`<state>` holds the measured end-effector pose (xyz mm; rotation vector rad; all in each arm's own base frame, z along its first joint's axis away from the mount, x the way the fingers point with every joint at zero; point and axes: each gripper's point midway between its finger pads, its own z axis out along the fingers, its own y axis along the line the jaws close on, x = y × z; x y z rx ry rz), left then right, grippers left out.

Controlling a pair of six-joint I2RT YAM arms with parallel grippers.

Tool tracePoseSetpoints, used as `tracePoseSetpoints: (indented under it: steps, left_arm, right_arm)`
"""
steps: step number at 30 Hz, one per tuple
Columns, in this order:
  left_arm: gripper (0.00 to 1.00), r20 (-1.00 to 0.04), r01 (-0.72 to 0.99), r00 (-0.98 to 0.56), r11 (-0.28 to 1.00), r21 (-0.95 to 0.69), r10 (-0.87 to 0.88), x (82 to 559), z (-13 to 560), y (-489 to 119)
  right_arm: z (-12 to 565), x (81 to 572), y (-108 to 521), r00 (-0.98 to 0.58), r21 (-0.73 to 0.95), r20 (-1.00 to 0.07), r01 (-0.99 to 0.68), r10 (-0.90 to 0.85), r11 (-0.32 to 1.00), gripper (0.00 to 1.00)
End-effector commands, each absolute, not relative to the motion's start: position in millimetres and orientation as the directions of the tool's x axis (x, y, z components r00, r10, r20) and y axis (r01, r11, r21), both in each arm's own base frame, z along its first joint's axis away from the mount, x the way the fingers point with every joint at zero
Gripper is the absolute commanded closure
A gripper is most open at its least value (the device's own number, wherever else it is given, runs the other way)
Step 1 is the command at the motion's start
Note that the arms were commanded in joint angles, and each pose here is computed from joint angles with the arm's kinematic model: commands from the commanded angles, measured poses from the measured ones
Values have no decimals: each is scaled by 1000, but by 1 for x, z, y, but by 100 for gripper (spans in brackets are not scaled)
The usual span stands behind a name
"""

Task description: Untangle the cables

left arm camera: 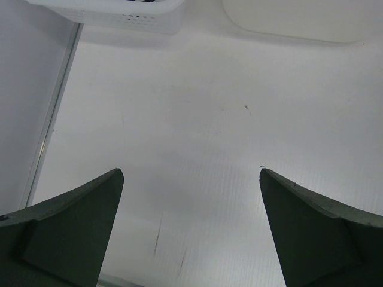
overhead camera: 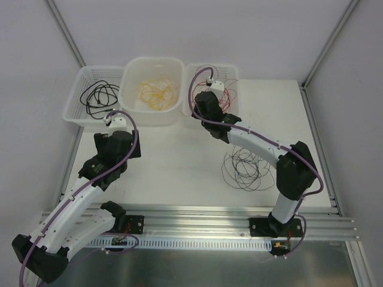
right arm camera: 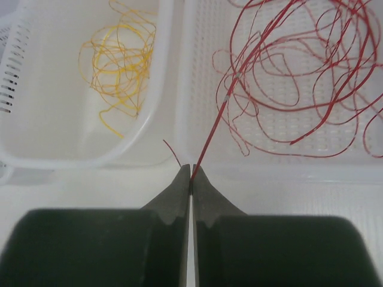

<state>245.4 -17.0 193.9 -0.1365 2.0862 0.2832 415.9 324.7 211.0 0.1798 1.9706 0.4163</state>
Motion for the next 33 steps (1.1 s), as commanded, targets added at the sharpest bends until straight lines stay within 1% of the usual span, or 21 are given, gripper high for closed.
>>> tracePoseSetpoints:
  steps: [1, 2, 5, 8, 11, 12, 15, 17, 19, 21, 24, 25, 27, 28, 29, 30, 31, 32, 33]
  left_arm:
    - [1, -876, -237, -482, 965, 113, -16, 247, 198, -15]
    - [1, -876, -238, -481, 965, 114, -16, 247, 198, -15]
    - [1, -874, -237, -486, 964, 117, -13, 248, 197, -15]
    - [1, -873, -239, -487, 963, 120, -13, 248, 196, -14]
    - [1, -871, -240, -491, 963, 123, -11, 248, 195, -14]
    - [1, -870, -239, -492, 963, 124, -10, 248, 195, -14]
    - [1, -869, -239, -495, 963, 126, -9, 248, 194, -14]
    - [1, -868, -235, -497, 964, 126, -8, 249, 194, -15]
    - [1, -864, -234, -503, 964, 129, -7, 249, 192, -15]
    - [1, -862, -228, -506, 965, 128, -5, 249, 191, -17]
    - [1, -859, -220, -513, 967, 128, -3, 250, 190, -18]
    - [1, -858, -216, -513, 968, 128, -1, 251, 190, -19]
    - [1, -859, -218, -513, 968, 124, -5, 251, 191, -19]
    - [1, -860, -219, -510, 968, 123, -6, 250, 191, -19]
    - [1, -862, -217, -507, 969, 119, -8, 250, 192, -19]
    - [1, -862, -217, -507, 969, 117, -10, 250, 192, -19]
    - [1, -864, -212, -503, 971, 107, -15, 249, 193, -20]
    - [1, -864, -205, -504, 973, 103, -15, 249, 193, -22]
    - [1, -863, -203, -505, 974, 100, -16, 249, 193, -22]
  right_arm:
    - [256, 432, 294, -365, 318, -891, -80, 269, 945, 99]
    - [261, 446, 281, -351, 322, -893, -62, 281, 945, 99]
    - [267, 472, 270, -347, 321, -897, -92, 272, 942, 99]
    - [259, 496, 253, -361, 314, -893, -71, 269, 947, 99]
    - [231, 516, 246, -428, 312, -864, -45, 263, 949, 99]
    - [211, 521, 245, -458, 299, -852, -30, 253, 954, 99]
    - [184, 526, 241, -492, 291, -833, 3, 255, 957, 98]
    - [158, 525, 243, -530, 269, -815, 7, 232, 963, 94]
    - [145, 524, 242, -549, 256, -806, 12, 220, 967, 93]
    - [138, 520, 238, -565, 242, -798, 18, 209, 970, 89]
    - [149, 516, 233, -564, 225, -804, 6, 189, 974, 74]
    - [164, 513, 233, -548, 228, -815, -8, 187, 974, 65]
    - [180, 505, 228, -541, 207, -826, -28, 159, 978, 56]
    - [188, 501, 226, -536, 204, -830, -36, 153, 978, 46]
    - [211, 494, 221, -515, 210, -843, -43, 159, 977, 41]
    - [218, 488, 219, -512, 199, -847, -54, 144, 979, 36]
    - [225, 482, 214, -511, 192, -848, -55, 137, 980, 28]
    - [229, 472, 208, -526, 175, -842, -49, 124, 983, 25]
    - [246, 461, 201, -511, 178, -850, -48, 129, 983, 22]
